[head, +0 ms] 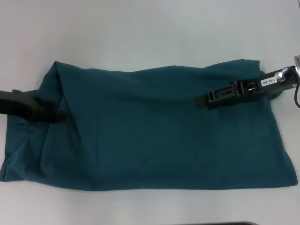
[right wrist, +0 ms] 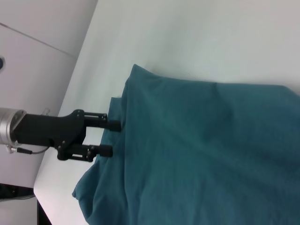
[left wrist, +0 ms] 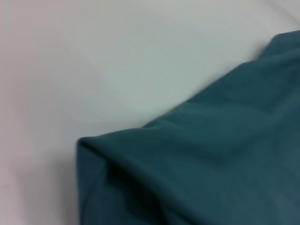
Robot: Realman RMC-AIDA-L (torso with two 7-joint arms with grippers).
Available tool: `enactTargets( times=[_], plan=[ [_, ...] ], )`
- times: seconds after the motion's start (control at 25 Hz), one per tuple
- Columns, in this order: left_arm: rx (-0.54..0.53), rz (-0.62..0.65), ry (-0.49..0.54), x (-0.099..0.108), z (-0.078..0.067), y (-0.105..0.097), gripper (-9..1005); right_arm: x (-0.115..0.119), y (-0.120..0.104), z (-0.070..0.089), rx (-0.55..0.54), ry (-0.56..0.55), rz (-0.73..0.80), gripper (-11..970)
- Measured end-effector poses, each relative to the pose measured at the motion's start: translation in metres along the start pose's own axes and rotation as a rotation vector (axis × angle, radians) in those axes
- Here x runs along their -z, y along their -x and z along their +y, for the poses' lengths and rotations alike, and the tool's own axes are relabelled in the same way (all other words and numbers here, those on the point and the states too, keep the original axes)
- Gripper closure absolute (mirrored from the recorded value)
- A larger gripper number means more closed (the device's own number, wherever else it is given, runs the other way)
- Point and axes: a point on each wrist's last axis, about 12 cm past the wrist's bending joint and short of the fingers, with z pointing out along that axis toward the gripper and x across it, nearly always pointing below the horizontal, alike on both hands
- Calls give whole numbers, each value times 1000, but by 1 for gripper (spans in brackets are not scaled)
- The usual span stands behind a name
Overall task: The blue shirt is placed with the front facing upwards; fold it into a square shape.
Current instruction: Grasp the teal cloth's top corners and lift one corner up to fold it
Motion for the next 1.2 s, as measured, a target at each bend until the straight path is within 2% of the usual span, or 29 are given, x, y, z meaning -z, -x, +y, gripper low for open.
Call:
enactTargets(
  times=[0.32,0.68,1.2],
  plan=[
    [6,6,46,2,6,-2,331,-1,1,1,10,2,1,214],
    [9,2,142,1,16,-4,334,-3,1,2,11,5,2,215],
    [-8,-11,168,-3,17,-1,336,-5,0,1,6,5,1,218]
  ],
)
